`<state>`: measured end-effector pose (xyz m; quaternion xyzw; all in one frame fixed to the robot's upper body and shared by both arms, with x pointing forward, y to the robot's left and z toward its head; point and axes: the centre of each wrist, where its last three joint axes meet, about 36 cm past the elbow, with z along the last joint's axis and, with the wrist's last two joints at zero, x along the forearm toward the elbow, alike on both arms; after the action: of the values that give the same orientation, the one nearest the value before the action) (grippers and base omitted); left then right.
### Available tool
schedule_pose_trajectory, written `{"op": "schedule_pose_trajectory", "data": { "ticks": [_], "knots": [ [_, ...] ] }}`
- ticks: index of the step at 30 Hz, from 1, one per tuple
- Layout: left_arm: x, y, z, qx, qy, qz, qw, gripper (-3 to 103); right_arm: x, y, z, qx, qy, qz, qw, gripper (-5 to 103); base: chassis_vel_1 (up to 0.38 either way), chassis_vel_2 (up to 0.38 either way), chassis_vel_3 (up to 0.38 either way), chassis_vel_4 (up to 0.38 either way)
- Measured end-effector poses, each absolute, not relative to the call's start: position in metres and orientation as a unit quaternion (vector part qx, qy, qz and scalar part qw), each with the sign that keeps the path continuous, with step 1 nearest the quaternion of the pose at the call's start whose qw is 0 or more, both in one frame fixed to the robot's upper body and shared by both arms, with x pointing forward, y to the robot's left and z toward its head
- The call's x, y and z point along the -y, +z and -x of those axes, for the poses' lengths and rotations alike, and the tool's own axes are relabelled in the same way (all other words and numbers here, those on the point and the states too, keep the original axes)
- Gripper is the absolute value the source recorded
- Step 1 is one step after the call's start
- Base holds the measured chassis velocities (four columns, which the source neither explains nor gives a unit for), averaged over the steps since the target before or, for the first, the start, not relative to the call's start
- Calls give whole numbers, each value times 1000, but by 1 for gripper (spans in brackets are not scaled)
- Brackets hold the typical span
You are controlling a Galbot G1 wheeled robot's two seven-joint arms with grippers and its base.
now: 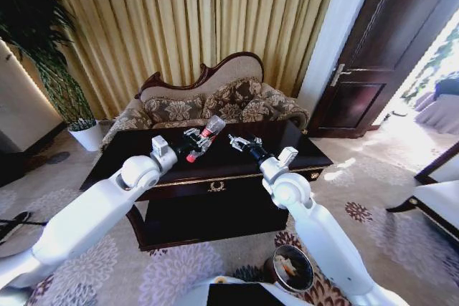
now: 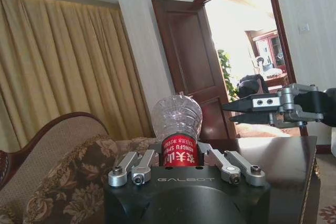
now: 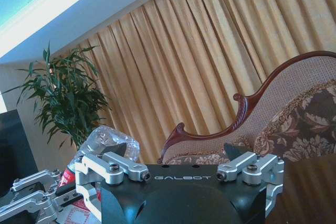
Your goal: Move to the front of the table and place the trash on the table into the trash bin.
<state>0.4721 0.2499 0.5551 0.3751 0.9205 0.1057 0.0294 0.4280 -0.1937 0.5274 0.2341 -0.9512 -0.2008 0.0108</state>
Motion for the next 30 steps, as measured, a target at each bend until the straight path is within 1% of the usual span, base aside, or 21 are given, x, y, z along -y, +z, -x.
{"op": "schedule_pose_trajectory", "data": {
  "ticks": [17, 30],
  "knots": [
    [-251, 558, -467, -915, 116, -386, 28, 32, 186, 528, -425, 948, -201, -247, 13, 100, 0, 0, 0, 0],
    [-252, 555, -478, -915, 117, -385, 31, 32, 187, 529, -419, 945, -204, -256, 14, 100, 0, 0, 0, 0]
  ]
}}
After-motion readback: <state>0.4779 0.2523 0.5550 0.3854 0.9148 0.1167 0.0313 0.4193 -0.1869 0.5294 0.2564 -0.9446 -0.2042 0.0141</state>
